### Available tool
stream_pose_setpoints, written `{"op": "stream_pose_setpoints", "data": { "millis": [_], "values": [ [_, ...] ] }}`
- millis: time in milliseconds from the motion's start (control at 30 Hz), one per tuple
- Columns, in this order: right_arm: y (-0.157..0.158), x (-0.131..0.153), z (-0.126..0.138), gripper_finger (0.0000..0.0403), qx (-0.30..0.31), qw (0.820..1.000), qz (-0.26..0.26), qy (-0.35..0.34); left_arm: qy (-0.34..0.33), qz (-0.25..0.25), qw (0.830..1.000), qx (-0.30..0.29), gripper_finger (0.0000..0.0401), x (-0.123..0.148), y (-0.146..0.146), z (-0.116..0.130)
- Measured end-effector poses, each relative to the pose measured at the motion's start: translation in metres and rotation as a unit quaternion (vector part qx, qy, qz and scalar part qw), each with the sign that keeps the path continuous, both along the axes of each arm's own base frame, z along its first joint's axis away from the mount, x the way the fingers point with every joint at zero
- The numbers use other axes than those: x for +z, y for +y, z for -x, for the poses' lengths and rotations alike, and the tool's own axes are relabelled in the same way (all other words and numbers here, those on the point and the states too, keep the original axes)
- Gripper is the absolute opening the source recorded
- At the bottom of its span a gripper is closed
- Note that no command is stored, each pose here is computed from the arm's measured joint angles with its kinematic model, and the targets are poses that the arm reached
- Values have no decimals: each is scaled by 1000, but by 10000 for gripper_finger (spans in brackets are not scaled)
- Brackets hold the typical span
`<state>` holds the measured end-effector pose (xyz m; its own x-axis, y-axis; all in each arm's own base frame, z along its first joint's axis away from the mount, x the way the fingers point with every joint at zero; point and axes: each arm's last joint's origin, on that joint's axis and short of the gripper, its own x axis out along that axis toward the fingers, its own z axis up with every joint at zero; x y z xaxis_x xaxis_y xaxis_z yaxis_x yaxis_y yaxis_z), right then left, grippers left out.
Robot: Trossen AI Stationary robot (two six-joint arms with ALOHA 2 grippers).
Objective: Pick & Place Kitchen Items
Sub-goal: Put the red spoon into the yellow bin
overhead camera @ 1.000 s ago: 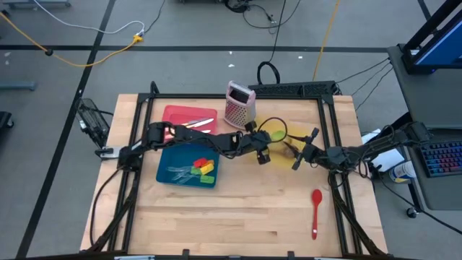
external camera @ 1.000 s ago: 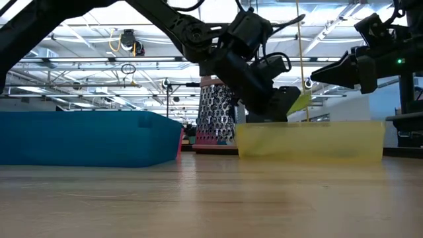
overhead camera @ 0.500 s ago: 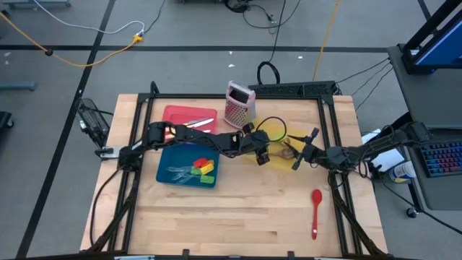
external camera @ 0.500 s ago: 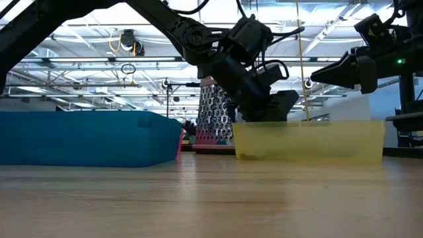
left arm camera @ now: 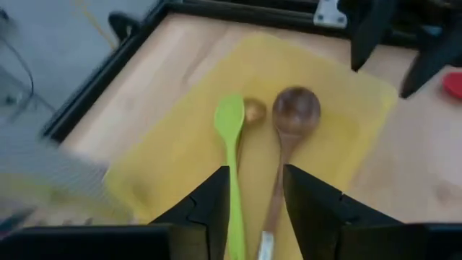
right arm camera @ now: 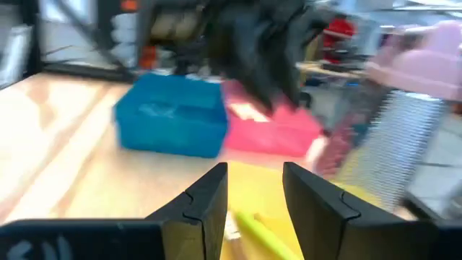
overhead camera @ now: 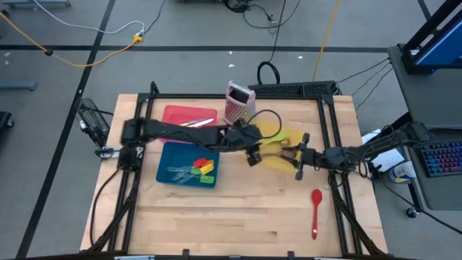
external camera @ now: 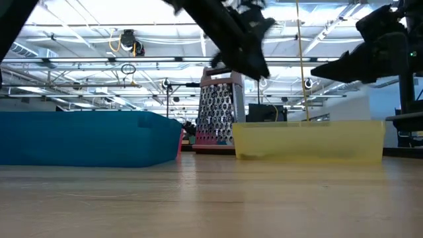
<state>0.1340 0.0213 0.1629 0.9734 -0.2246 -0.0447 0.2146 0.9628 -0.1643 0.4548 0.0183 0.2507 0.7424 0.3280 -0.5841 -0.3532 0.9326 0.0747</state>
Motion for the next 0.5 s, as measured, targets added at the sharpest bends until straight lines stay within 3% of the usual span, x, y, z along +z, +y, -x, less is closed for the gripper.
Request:
{"op": "stream_pose_setpoints", "data": {
  "millis": [267, 333, 400, 500],
  "values": [
    [16, -9, 1, 130, 186, 981, -6, 57, 89, 42, 995, 22, 111, 49, -27, 60],
    [23, -3, -1, 130, 259, 963, 0, 79, 92, 25, 995, 28, 111, 57, -37, 69],
    [30, 12, -2, 130, 333, 941, 1, 56, 85, -13, 996, 35, 111, 65, -49, 76],
    [40, 30, -3, 130, 404, 913, -40, 42, 72, -67, 994, 55, 111, 69, -68, 83]
  ]
}}
